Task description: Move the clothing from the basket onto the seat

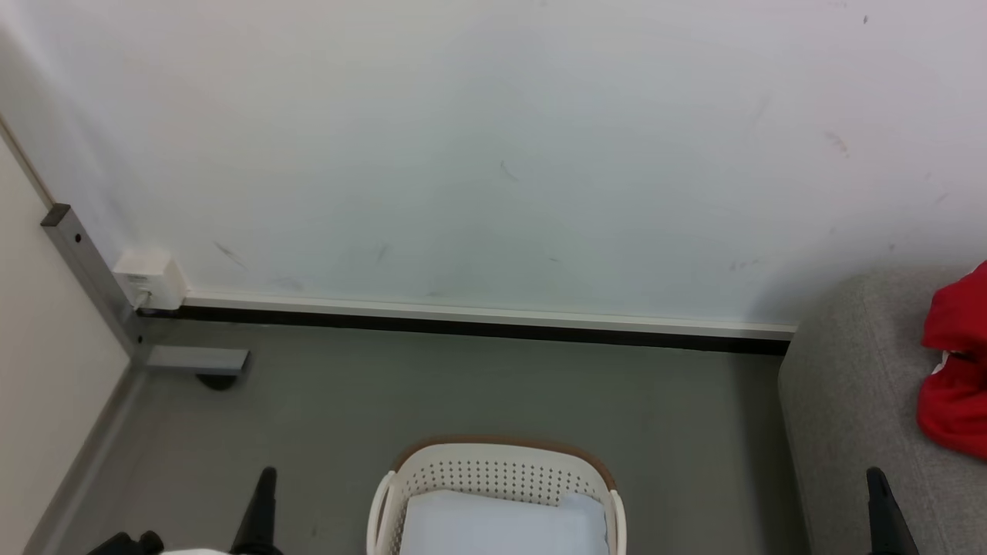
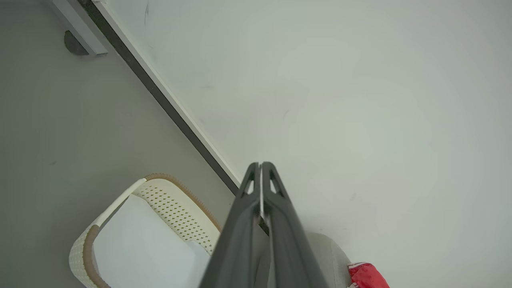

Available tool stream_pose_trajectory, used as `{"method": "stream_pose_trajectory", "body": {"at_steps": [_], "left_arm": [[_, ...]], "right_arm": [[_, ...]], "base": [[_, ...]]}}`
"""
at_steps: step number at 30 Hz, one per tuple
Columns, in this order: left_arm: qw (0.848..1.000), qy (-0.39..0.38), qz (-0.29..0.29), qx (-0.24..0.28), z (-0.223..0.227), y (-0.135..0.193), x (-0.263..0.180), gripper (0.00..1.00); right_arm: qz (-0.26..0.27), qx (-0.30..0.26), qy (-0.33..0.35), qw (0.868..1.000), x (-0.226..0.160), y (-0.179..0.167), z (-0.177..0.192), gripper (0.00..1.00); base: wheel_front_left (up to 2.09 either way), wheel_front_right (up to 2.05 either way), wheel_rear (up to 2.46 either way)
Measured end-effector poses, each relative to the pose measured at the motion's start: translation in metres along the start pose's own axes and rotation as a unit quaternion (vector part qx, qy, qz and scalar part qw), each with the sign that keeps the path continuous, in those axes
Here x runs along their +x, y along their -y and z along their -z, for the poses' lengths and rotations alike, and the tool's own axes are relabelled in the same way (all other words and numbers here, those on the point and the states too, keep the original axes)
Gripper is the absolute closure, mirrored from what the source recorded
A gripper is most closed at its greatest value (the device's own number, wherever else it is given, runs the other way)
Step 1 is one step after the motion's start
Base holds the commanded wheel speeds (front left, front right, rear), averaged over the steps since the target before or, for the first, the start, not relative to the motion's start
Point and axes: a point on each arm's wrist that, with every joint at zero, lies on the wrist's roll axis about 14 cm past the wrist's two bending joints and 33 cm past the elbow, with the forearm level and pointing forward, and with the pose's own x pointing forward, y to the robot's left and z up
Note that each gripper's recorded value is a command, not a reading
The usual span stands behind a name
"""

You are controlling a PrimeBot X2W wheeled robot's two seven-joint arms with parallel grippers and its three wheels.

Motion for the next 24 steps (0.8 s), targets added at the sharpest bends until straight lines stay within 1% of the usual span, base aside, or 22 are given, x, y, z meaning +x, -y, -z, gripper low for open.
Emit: {"method": "stream_pose_trajectory", "body": {"at_steps": [14, 24], "left_arm": [[0.997, -0.002, 0.011, -0.076, -0.004, 0.006, 0.008, 1.00], [0.992, -0.004, 0.019, -0.122, -0.006, 0.010, 0.012, 1.00]], "right_arm": [[0.001, 0.075, 0.001, 0.997, 0.005, 0.000, -0.005, 1.00], [-0.002, 0.125, 0.003, 0.992, 0.009, -0.002, -0.009, 1.00]], "base": [[0.00, 0.00, 0.00], [0.00, 0.00, 0.00]]}}
